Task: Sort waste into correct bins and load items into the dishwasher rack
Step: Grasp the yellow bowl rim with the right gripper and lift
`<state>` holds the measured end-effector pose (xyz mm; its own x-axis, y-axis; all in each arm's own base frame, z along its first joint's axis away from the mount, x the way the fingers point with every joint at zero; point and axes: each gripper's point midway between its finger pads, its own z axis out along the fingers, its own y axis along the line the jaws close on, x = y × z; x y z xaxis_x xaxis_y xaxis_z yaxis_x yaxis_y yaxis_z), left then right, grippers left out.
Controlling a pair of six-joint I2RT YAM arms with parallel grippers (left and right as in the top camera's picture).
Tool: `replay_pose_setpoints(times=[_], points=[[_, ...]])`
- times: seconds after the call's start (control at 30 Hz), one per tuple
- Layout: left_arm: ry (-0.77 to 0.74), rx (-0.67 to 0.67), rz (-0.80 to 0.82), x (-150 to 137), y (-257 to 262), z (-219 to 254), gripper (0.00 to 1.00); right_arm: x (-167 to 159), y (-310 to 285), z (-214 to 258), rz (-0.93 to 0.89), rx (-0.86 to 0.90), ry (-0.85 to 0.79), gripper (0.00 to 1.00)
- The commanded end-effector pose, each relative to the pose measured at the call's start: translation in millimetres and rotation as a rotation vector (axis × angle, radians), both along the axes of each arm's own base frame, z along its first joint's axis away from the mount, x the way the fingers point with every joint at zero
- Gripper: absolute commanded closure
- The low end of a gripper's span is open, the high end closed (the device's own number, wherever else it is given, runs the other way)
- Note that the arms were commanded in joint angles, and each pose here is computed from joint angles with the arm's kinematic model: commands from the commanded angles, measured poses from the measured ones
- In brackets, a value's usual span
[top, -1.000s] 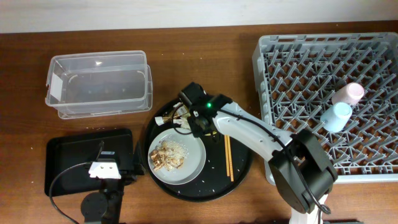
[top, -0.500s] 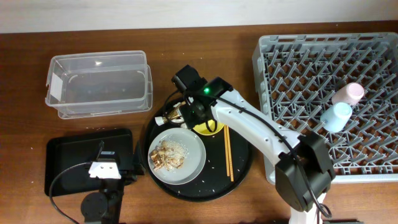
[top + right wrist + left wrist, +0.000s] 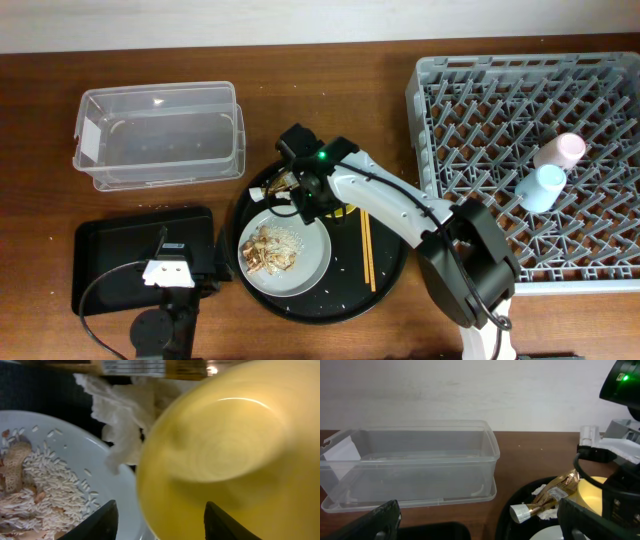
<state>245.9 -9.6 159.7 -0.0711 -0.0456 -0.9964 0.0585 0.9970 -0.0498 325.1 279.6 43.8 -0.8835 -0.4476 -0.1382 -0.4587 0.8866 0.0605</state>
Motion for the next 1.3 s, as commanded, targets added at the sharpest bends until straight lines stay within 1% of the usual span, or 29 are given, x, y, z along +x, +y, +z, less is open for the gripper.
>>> replay_pose_setpoints(times=[0.0, 0.07, 0.1, 0.13, 0.2, 0.3, 0.4, 0.53, 0.63, 0.73, 0.87, 0.97, 1.13, 1.2, 1.27], points=[[0.004, 0.015, -0.001, -0.2, 0.4, -1.9, 0.0, -6.0, 0.2, -11.0, 0.034, -0.048, -0.012, 0.46], [0.004, 0.015, -0.001, -0.2, 0.4, -1.9, 0.0, -2.3, -2.6, -12.7, 0.031, -0.065, -0.034, 0.46], [0.004, 0.015, -0.001, -0.2, 0.4, -1.9, 0.0, -0.8, -2.4, -12.5, 0.03, -0.065, -0.041, 0.5], [0.004, 0.015, -0.001, -0.2, 0.4, -1.9, 0.01, 0.7, -1.4, -12.3, 0.029, -0.06, -0.046, 0.56], [0.004, 0.015, -0.001, -0.2, 0.4, -1.9, 0.0, 2.1, -0.1, -12.0, 0.029, -0.055, -0.052, 0.59], [0.004, 0.015, -0.001, -0.2, 0.4, -1.9, 0.0, 2.9, -0.4, -15.4, 0.028, -0.055, -0.058, 0.59], [0.004, 0.015, -0.001, -0.2, 0.4, -1.9, 0.0, 2.7, -1.3, -17.0, 0.026, -0.058, -0.059, 0.62], [0.004, 0.015, -0.001, -0.2, 0.4, -1.9, 0.0, 3.0, -1.9, -17.6, 0.024, -0.062, -0.06, 0.62], [0.004, 0.015, -0.001, -0.2, 0.4, -1.9, 0.0, 3.2, -2.5, -17.9, 0.023, -0.065, -0.062, 0.71], [0.004, 0.015, -0.001, -0.2, 0.4, -1.9, 0.0, 3.4, -2.3, -17.0, 0.023, -0.063, -0.064, 0.75], [0.004, 0.015, -0.001, -0.2, 0.4, -1.9, 0.0, 4.7, -1.8, -7.2, 0.023, -0.068, -0.061, 0.96], [0.004, 0.015, -0.001, -0.2, 0.4, -1.9, 0.0, 11.6, 0.3, 16.3, 0.016, -0.059, -0.076, 0.96], [0.004, 0.015, -0.001, -0.2, 0.4, -1.9, 0.0, 38.7, -19.1, 87.2, -0.053, -0.047, -0.14, 0.96], [0.004, 0.015, -0.001, -0.2, 0.4, -1.9, 0.0, 51.4, -37.7, 121.0, -0.104, -0.036, -0.168, 0.96], [0.004, 0.015, -0.001, -0.2, 0.4, -1.9, 0.0, 67.6, -71.0, 163.5, -0.19, -0.011, -0.21, 0.96]])
